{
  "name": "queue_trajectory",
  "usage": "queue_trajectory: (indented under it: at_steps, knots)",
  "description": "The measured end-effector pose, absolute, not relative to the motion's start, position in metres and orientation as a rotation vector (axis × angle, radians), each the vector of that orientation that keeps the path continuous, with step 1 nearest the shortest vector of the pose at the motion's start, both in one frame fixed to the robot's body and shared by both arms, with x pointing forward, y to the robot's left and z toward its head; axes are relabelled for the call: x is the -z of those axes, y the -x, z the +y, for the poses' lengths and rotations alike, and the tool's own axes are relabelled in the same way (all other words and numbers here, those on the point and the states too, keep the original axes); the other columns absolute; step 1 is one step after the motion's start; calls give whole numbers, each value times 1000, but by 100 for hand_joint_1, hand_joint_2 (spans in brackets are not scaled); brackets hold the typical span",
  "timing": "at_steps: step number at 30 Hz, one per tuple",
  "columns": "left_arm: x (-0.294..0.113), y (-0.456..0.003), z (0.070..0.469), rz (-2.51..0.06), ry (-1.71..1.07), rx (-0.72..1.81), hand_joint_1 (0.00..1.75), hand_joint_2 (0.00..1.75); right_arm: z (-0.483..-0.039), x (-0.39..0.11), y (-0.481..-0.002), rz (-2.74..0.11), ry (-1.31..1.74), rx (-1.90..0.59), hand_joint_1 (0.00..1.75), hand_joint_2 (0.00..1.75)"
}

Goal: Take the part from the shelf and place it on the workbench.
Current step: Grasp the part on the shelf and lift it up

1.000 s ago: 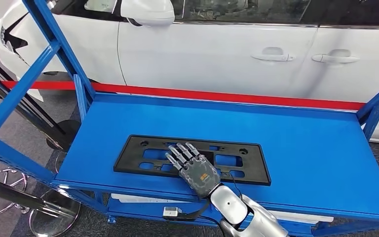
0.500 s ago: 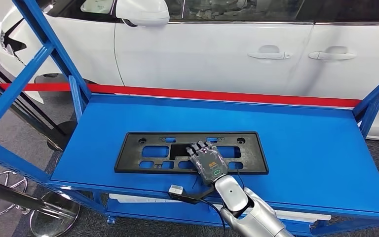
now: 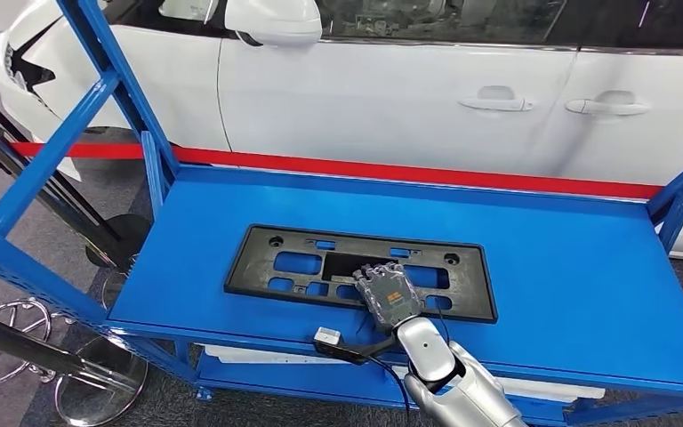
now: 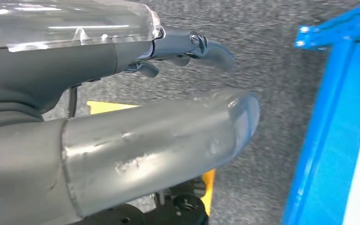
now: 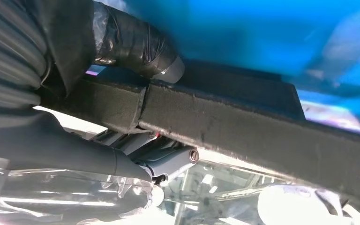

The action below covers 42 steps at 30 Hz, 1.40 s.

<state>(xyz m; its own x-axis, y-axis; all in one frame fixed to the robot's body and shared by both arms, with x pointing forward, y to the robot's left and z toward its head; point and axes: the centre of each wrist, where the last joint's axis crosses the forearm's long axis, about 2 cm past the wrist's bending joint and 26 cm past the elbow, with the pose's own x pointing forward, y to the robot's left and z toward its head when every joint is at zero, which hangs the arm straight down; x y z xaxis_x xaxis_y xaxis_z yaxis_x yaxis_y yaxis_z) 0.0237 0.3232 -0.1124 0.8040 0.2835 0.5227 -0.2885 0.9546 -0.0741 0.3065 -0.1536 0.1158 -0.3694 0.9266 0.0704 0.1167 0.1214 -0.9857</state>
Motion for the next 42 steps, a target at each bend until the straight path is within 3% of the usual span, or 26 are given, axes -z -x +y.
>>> queue_trajectory:
  at_steps: [2, 11, 21, 32, 38, 42]
  knots:
    - [112, -24, 323, -567, -11, -308, 0, 175, -156, -116, -306, -1640, 1038, -1318, 169, 175]
    - [112, -22, 326, -478, -36, -353, 0, 175, -170, -120, -306, -1722, 953, -1213, 169, 175]
    - [112, -27, 321, -368, -11, -446, 0, 175, -215, -198, -305, -2393, -59, -526, 169, 175]
    - [112, -30, 316, -420, -21, -433, 0, 175, -235, -231, -283, -2577, -136, -429, 169, 175]
    - [112, -34, 314, -518, 21, -390, 0, 175, -223, -275, -259, -2763, -577, -325, 169, 175]
    - [112, -37, 314, -517, 28, -392, 0, 175, -208, -289, -243, -2606, -1025, -317, 169, 175]
